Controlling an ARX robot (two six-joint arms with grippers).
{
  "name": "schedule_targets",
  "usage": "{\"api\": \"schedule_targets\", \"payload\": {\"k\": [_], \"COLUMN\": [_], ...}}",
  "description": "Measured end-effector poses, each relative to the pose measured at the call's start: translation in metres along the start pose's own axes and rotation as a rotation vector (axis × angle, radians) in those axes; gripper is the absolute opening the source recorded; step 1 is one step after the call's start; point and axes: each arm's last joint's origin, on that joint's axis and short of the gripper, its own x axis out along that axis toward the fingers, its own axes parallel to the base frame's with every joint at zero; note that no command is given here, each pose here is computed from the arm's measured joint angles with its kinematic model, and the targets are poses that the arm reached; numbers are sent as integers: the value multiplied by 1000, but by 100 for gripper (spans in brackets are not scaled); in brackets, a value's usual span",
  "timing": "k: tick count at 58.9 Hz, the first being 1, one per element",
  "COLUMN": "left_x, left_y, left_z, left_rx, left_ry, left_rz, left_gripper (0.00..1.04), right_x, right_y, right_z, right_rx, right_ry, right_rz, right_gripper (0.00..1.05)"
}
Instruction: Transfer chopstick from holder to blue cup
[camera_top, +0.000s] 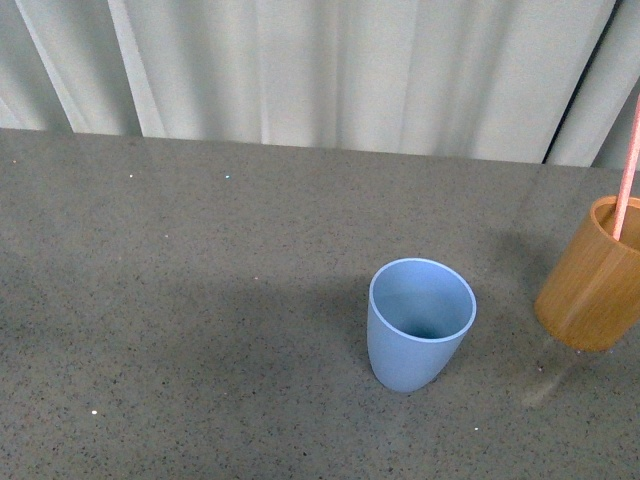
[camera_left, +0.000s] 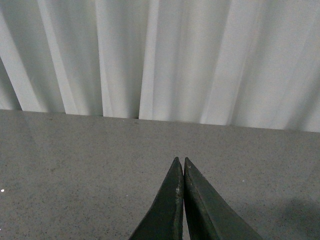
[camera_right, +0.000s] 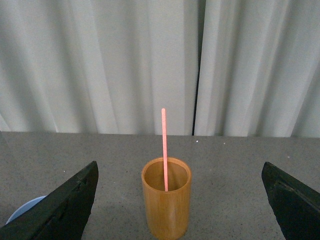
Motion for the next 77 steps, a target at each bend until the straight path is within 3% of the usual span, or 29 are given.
{"api": "schedule_targets", "payload": {"k": [64, 77], "left_x": [-28, -28], "left_y": [0, 0], "left_z": [-2, -2], "left_rx": [0, 0], "left_ry": [3, 3], "left_rz": [-2, -2], "left_gripper": [4, 40], "right_x": [0, 0], "right_y": [0, 0], "right_z": [0, 0], "right_rx": [0, 0], "right_ry": [0, 0], "right_rz": [0, 0], "right_gripper": [95, 95]}}
